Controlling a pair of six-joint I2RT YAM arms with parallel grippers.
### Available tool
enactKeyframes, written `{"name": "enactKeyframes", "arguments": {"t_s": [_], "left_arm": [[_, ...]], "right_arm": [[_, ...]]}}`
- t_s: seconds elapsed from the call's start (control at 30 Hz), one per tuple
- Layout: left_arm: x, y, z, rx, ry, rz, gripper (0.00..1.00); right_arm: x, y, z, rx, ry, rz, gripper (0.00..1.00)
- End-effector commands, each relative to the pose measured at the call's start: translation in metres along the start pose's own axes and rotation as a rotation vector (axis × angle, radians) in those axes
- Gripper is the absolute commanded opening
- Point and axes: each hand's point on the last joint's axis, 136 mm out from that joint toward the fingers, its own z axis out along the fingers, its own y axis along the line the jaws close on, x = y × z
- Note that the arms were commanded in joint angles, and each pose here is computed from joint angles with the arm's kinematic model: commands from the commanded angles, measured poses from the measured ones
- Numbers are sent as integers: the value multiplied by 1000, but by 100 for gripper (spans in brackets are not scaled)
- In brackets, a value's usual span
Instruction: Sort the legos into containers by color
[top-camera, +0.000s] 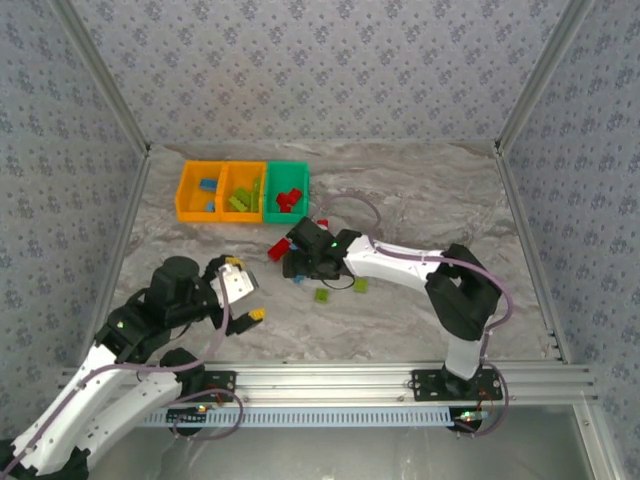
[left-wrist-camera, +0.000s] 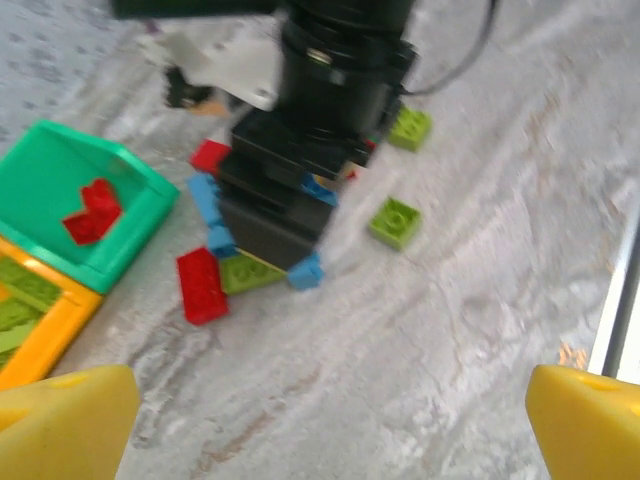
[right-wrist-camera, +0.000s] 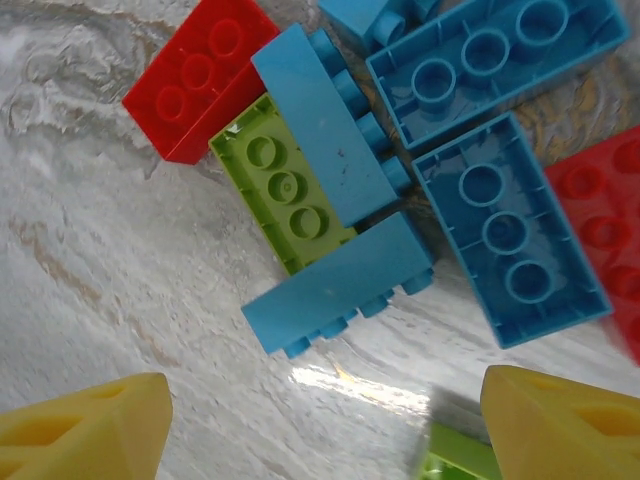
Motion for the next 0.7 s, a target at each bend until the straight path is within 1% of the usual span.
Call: {"name": "enactKeyframes", "arguments": {"t_s": [0.0, 0.13, 0.23, 0.37, 0.5, 0.67], "left_arm": [[1, -16, 1, 81, -23, 90, 99], [4, -18, 2, 80, -26, 97, 99], [1, -20, 1, 85, -53, 101, 99], [-1, -21, 0, 85, -67, 110, 99], [0, -20, 1, 84, -66, 114, 99], [0, -21, 1, 87, -65, 121, 99]], "right_arm": [[-2, 5, 12, 17, 1, 186, 82], [-3, 2, 30, 54, 14, 250, 75], [-6, -6, 41, 100, 27, 257, 70], [-7, -12, 54, 114, 33, 272, 63], [3, -20, 57, 137, 46, 280, 52], [10, -37, 46, 171, 22, 289, 38]]}}
